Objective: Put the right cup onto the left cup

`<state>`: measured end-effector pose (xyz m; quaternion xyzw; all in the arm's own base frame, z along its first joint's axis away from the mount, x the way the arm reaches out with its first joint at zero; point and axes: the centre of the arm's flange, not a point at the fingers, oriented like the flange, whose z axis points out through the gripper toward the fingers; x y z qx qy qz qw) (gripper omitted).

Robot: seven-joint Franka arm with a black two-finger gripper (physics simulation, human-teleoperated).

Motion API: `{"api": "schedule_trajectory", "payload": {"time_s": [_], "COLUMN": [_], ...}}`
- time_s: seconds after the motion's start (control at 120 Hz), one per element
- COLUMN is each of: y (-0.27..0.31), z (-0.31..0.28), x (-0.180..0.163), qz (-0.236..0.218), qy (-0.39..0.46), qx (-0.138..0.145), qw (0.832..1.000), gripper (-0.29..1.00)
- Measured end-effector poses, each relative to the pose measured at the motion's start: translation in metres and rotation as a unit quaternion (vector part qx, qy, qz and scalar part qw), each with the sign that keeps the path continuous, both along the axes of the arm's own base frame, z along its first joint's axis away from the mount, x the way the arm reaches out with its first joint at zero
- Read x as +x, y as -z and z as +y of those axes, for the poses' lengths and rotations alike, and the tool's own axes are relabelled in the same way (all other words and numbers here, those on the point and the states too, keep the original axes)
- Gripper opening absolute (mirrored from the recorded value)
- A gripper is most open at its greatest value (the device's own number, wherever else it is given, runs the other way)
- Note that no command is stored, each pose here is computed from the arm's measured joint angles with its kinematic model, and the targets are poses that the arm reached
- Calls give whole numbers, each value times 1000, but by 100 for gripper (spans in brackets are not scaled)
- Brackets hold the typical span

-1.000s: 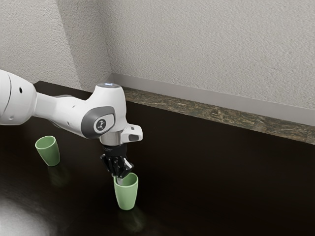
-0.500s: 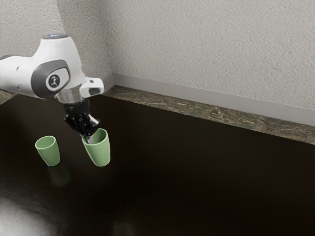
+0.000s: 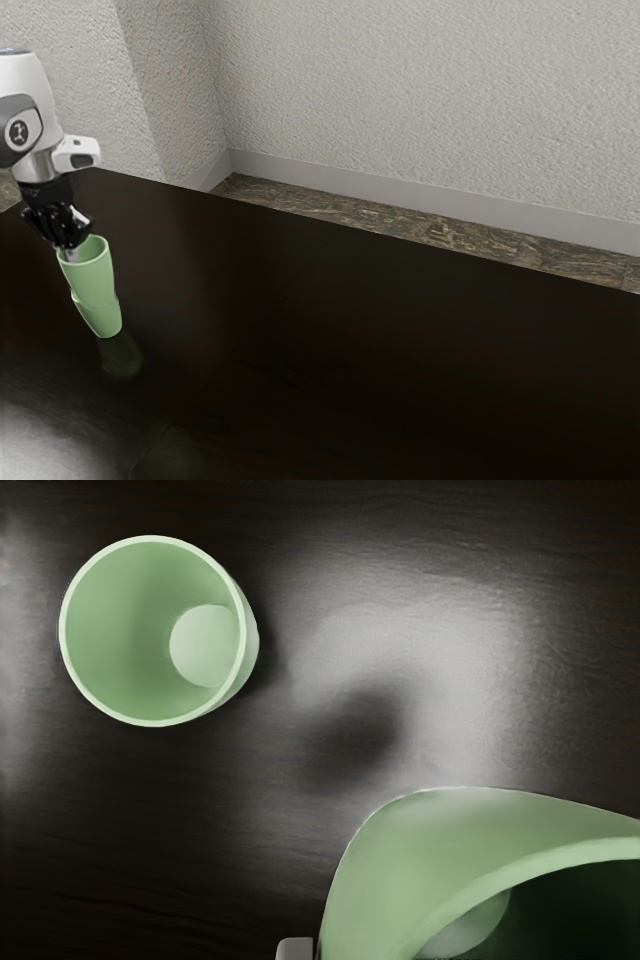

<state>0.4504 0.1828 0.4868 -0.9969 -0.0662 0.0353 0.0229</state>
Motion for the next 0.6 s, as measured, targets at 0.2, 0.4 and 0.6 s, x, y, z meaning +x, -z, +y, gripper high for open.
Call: {"api": "schedule_trajectory", "payload": {"time_s": [0.2, 0.4, 0.6], "y": [17, 23, 32], "z": [58, 96, 116], "x": [12, 21, 50], "qz": [6, 2, -5], "qy": [15, 33, 56], "qx": [-8, -14, -22], "qw": [1000, 999, 998], "gripper": [-8, -8, -8]}}
